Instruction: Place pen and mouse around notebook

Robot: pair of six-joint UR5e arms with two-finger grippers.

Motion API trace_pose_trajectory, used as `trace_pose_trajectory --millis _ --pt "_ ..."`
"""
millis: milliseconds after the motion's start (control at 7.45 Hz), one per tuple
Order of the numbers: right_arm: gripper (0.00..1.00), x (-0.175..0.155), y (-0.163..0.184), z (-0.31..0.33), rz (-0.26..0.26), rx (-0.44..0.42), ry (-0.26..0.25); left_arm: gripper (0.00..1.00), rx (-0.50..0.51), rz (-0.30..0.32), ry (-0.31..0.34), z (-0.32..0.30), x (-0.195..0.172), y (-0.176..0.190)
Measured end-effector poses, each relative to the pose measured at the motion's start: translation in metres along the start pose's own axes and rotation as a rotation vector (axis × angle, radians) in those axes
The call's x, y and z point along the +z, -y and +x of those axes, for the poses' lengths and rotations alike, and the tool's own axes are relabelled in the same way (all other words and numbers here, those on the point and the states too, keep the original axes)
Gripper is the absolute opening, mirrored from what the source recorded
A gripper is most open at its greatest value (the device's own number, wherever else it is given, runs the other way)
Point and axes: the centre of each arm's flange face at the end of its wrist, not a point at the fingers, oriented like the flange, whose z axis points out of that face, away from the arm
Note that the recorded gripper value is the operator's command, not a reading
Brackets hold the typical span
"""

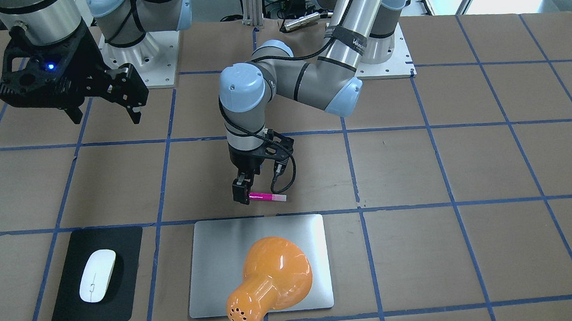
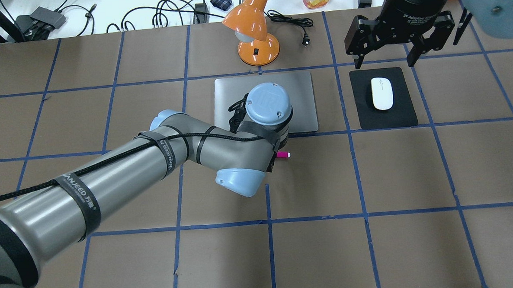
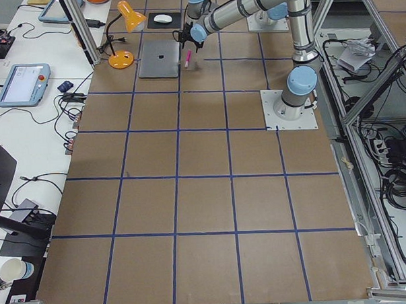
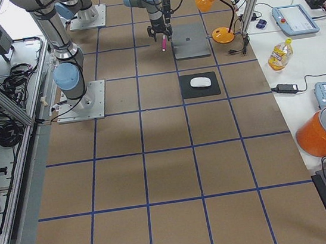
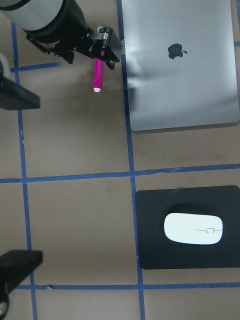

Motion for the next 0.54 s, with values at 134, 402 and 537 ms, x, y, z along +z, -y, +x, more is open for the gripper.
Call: trace_pose_trajectory --millis 134,402,537 --pt "1.00 0.001 0.000 0.000 -0.001 -0.002 0.000 1.00 0.080 -0.005 -0.009 0.007 -0.008 0.020" --pt "1.00 -0.001 0.002 0.000 0.006 -0.003 0.002 1.00 0.250 -0.016 -0.025 0.020 -0.028 0.072" --pt "1.00 -0.002 0.002 0.000 0.011 -0.003 0.004 1.00 0.348 -0.014 -0.016 0.023 -0.043 0.103"
